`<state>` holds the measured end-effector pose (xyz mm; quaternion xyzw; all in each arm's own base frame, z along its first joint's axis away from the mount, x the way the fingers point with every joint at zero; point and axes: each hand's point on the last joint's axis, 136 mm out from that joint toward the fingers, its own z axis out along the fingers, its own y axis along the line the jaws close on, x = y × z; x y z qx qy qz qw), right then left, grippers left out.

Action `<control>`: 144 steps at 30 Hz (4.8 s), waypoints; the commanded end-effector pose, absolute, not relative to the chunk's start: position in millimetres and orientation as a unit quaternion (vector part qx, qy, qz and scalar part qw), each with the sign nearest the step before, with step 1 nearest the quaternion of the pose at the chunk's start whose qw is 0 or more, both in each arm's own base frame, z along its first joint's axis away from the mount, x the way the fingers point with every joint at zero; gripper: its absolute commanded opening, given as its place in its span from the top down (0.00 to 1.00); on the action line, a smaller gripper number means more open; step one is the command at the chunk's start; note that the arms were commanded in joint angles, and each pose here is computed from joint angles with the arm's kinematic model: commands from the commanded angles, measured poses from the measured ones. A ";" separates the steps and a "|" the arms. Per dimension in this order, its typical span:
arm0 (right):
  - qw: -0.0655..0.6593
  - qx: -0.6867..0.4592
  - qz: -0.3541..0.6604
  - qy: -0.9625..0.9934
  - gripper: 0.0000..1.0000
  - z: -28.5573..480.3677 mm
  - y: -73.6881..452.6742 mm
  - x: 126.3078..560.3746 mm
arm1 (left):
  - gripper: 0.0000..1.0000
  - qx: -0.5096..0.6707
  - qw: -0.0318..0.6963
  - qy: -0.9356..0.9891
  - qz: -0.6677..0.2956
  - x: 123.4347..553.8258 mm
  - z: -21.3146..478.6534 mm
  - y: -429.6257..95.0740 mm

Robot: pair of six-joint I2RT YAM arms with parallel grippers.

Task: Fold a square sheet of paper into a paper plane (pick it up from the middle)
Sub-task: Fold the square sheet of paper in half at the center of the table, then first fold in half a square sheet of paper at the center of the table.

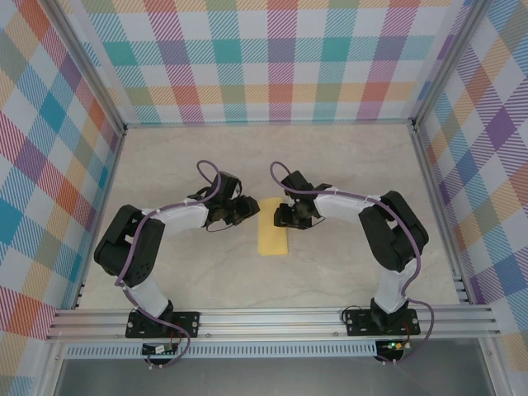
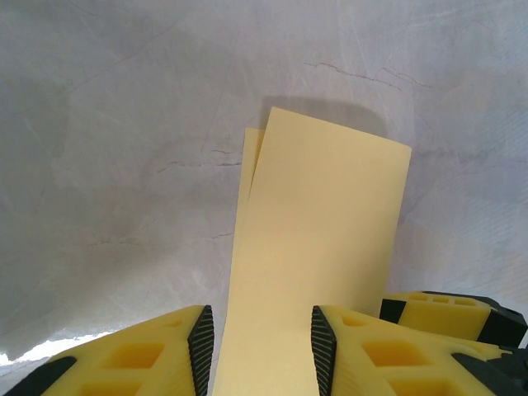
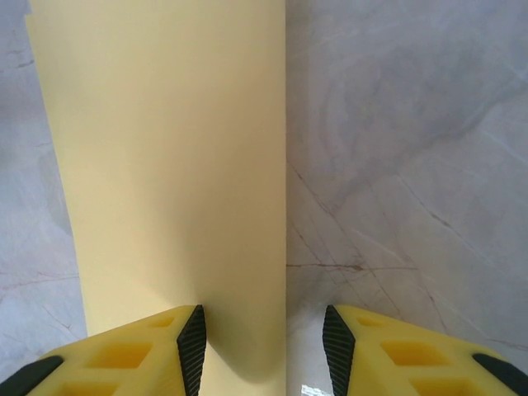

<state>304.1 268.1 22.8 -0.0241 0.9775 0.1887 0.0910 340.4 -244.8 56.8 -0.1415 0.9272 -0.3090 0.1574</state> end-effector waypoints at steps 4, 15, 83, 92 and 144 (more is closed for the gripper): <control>0.085 -0.061 0.172 0.980 0.58 21.3 258.0 301.4 | 0.61 -0.129 0.152 0.927 -0.319 336.0 58.2 -252.4; 0.082 -0.062 0.159 0.982 0.59 15.9 255.3 302.8 | 0.61 -0.128 0.149 0.927 -0.319 335.6 57.1 -253.4; 0.053 -0.053 0.131 0.989 0.59 -9.3 248.4 298.2 | 0.80 -0.111 0.091 0.919 -0.368 329.7 38.4 -290.6; 0.052 -0.052 0.130 0.989 0.59 -10.4 248.3 298.1 | 0.86 -0.116 0.076 0.928 -0.345 323.2 24.2 -284.6; 0.045 -0.070 0.118 0.989 0.59 -22.8 246.8 298.7 | 0.87 -0.113 0.102 0.920 -0.360 330.7 44.0 -286.9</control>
